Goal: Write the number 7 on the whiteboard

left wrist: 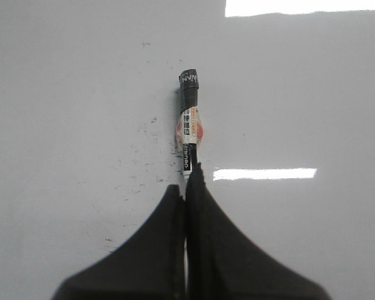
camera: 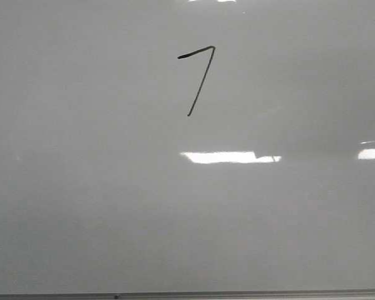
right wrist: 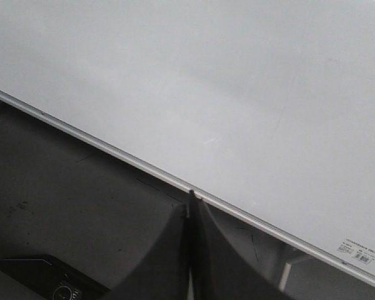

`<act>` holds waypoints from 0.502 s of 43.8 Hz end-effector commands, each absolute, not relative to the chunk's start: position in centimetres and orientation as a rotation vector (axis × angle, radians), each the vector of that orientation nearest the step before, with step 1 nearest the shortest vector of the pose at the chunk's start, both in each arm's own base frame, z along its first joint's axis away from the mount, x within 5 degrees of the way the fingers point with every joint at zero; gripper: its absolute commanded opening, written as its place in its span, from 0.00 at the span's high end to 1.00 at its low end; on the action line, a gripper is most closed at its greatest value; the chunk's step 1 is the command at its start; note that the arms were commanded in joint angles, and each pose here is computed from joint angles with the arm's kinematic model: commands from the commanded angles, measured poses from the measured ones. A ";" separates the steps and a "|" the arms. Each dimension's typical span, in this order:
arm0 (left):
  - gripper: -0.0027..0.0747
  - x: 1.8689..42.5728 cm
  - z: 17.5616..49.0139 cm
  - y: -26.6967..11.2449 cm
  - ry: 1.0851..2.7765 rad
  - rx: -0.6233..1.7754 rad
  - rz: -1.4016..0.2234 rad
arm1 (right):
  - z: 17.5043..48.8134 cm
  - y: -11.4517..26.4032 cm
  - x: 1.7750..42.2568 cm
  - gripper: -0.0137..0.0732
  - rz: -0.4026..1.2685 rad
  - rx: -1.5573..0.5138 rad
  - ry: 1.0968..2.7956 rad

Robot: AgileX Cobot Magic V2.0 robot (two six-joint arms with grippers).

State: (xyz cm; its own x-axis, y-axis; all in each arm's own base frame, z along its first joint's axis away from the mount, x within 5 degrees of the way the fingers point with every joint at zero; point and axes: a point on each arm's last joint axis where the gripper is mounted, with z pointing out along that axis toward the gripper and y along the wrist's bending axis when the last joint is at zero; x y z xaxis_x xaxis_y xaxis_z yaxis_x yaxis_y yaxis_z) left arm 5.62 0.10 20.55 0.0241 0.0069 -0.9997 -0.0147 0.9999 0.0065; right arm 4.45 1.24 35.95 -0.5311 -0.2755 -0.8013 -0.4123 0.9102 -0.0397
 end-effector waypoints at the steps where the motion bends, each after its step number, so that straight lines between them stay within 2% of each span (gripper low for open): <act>1: 0.99 5.5 21.0 0.0 1.462 -0.003 0.011 | 36.9 1.2 4.8 0.98 0.182 -0.473 2.096; 22: 0.99 5.5 21.0 0.1 1.461 -0.006 0.014 | 36.9 1.2 4.8 0.98 0.181 -0.473 2.097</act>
